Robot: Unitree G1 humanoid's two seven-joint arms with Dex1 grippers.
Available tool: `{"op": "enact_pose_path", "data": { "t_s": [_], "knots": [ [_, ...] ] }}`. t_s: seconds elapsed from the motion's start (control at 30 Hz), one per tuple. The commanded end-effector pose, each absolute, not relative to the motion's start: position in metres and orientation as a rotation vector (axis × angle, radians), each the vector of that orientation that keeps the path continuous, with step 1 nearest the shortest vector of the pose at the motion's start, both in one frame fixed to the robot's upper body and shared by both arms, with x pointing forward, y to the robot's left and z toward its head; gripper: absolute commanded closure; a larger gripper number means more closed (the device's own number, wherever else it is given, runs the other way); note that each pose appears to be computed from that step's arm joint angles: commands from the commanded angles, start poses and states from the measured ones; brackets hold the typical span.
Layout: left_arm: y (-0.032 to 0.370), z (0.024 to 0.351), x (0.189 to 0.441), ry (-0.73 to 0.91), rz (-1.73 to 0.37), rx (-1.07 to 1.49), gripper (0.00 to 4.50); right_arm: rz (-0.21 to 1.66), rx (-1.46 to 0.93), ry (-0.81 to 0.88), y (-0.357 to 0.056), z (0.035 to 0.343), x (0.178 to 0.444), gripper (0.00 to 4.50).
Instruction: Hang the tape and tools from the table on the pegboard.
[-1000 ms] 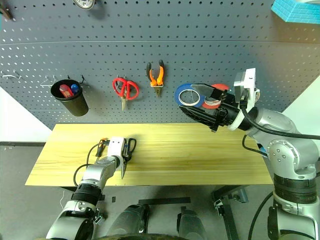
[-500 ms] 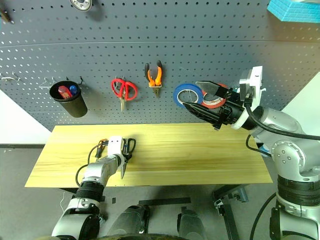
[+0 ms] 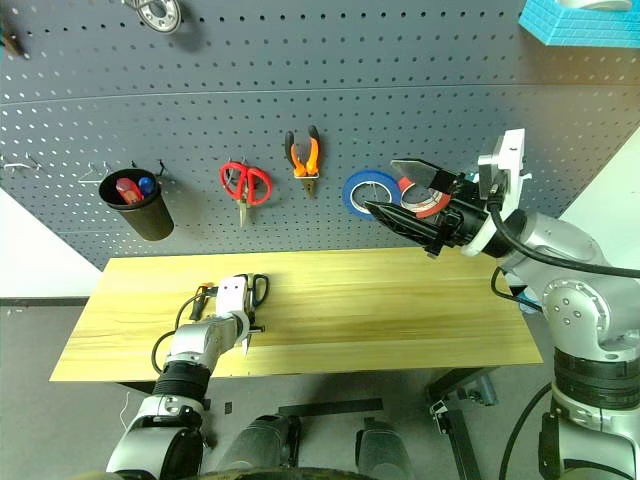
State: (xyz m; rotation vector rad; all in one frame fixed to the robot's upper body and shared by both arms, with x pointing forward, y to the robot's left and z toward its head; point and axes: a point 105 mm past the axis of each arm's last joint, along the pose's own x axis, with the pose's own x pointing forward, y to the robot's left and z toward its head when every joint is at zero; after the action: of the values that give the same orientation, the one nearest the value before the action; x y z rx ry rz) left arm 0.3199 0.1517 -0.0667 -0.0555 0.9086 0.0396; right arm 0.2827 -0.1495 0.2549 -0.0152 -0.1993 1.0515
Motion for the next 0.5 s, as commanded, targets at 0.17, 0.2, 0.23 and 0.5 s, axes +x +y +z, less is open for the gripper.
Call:
{"op": "enact_pose_path", "data": {
  "t_s": [0.17,0.2,0.23,0.5],
  "knots": [
    [0.147,-0.096,0.291,1.047,0.026,-0.078,3.85,1.047,-0.044,-0.242,-0.148,0.262,0.282,0.0],
    [0.146,-0.095,0.293,1.037,0.017,-0.088,3.85,1.045,-0.045,-0.241,-0.148,0.262,0.282,0.0],
    [0.144,-0.092,0.296,1.011,0.001,-0.102,3.85,1.043,-0.045,-0.24,-0.148,0.261,0.282,0.0],
    [0.131,-0.075,0.309,0.874,-0.129,-0.076,3.85,1.04,-0.044,-0.236,-0.146,0.258,0.283,0.0]
  ]
}}
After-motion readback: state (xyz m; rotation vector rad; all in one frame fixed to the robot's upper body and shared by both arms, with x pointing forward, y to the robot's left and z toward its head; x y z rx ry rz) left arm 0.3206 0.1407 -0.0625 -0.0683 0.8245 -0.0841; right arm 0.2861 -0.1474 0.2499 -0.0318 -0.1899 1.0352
